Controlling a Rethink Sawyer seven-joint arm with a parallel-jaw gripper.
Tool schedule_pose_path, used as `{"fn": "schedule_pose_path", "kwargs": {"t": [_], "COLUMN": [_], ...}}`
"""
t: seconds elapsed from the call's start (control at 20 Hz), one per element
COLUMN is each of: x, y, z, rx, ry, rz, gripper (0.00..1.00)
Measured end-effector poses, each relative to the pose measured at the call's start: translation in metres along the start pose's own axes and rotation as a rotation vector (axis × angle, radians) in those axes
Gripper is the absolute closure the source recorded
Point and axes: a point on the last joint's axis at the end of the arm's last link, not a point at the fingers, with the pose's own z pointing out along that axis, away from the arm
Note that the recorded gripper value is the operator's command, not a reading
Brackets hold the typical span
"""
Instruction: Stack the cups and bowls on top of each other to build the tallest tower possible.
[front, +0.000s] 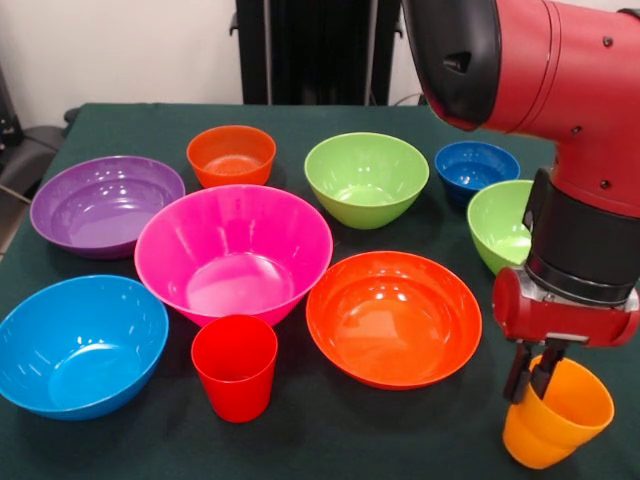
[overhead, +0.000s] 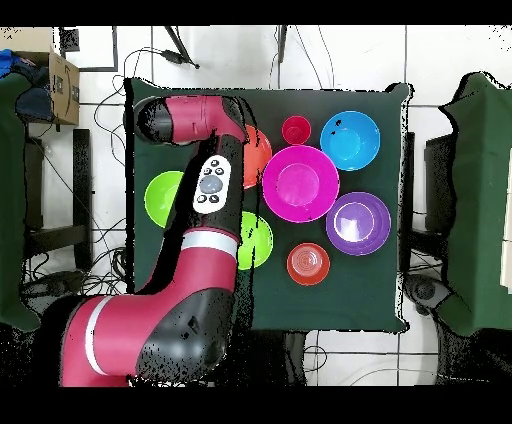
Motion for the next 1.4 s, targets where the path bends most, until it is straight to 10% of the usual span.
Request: {"fn": "schedule_pose_path", "kwargs": {"t": [0.45,1.4], "x": [0.002,0.031], "y": [-0.008,-0.024], "z": [-0.001,-0.018], "rx": [0.005,-0.027], "ry": [-0.067,0.053], "rz": [0.012,0.071], "gripper": [1.00,1.00]}}
